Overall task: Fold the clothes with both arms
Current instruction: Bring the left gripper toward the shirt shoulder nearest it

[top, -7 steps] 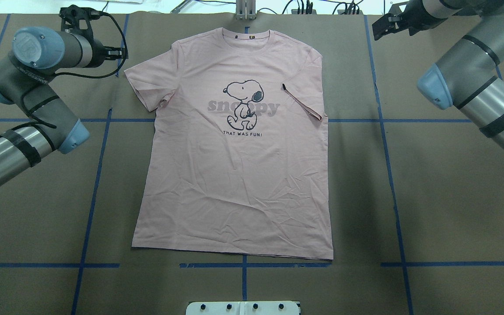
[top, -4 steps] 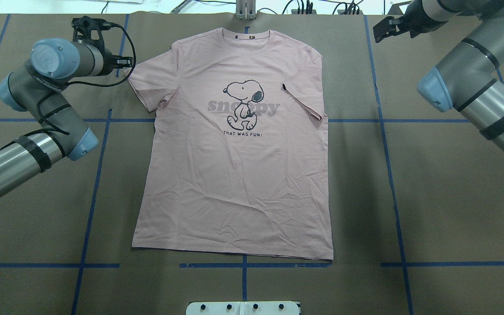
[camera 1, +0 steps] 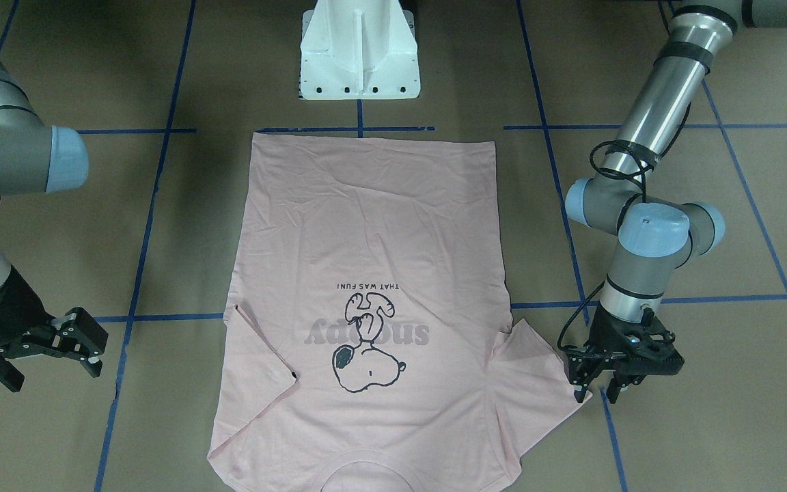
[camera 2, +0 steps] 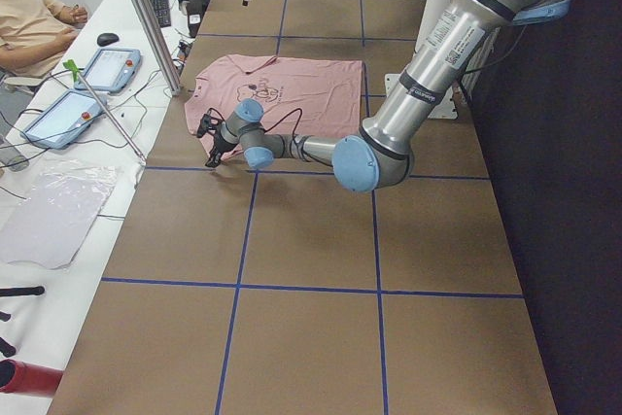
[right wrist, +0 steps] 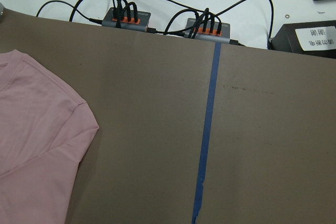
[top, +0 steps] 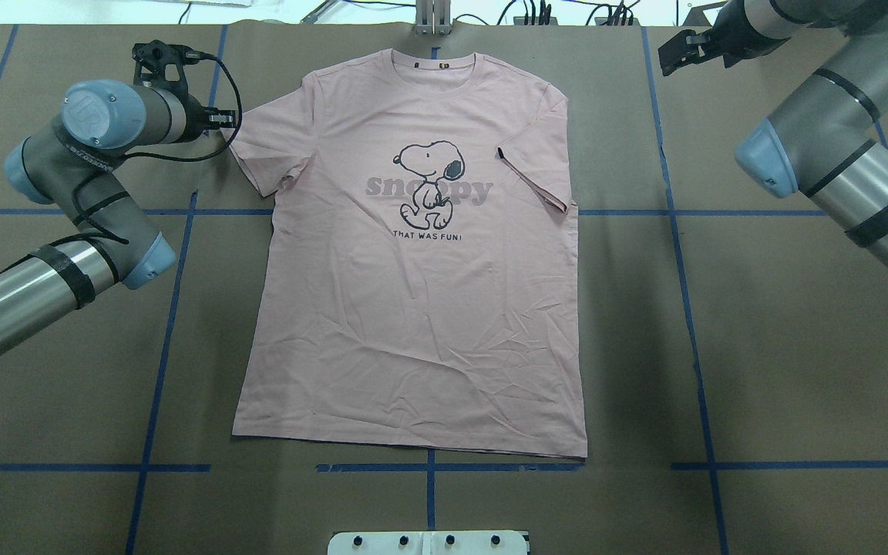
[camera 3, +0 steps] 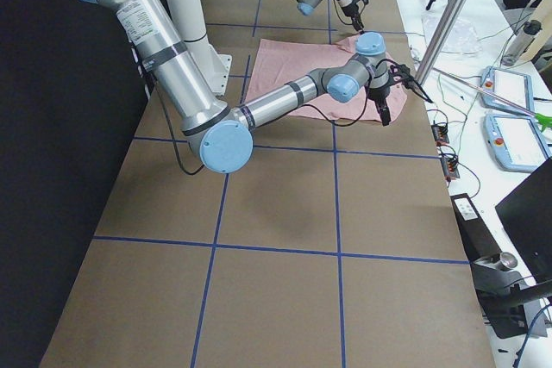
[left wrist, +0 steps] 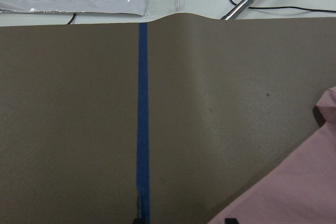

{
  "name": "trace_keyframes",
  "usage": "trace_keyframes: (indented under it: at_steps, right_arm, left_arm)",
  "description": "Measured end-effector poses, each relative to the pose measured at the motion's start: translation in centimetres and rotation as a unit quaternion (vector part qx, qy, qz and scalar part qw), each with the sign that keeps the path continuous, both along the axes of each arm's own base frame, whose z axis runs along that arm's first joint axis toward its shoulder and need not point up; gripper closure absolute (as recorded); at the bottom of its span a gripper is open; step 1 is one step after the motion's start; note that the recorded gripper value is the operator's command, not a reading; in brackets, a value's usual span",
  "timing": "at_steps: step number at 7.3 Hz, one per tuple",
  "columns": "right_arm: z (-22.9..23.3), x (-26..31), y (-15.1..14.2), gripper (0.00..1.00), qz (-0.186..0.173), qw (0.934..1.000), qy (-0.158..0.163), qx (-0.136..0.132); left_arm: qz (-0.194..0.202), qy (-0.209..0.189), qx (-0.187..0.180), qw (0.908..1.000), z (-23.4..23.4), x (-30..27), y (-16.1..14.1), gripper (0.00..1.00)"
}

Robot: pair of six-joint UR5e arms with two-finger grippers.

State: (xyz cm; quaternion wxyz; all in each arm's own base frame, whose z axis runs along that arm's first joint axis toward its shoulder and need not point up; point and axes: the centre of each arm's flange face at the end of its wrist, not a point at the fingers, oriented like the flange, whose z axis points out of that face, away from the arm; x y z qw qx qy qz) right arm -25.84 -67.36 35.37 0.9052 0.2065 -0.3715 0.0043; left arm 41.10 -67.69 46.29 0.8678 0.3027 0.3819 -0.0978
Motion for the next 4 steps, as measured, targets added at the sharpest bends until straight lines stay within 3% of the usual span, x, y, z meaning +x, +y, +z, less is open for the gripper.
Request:
trace_keyframes:
  at_steps: [4]
  right_arm:
    - [0.25, 0.03, -0.06, 0.0, 0.0, 1.0, 0.002, -0.001]
  left_arm:
    - [0.006, 0.0, 0.002, 1.0, -0.2, 0.72, 0.35, 0.54]
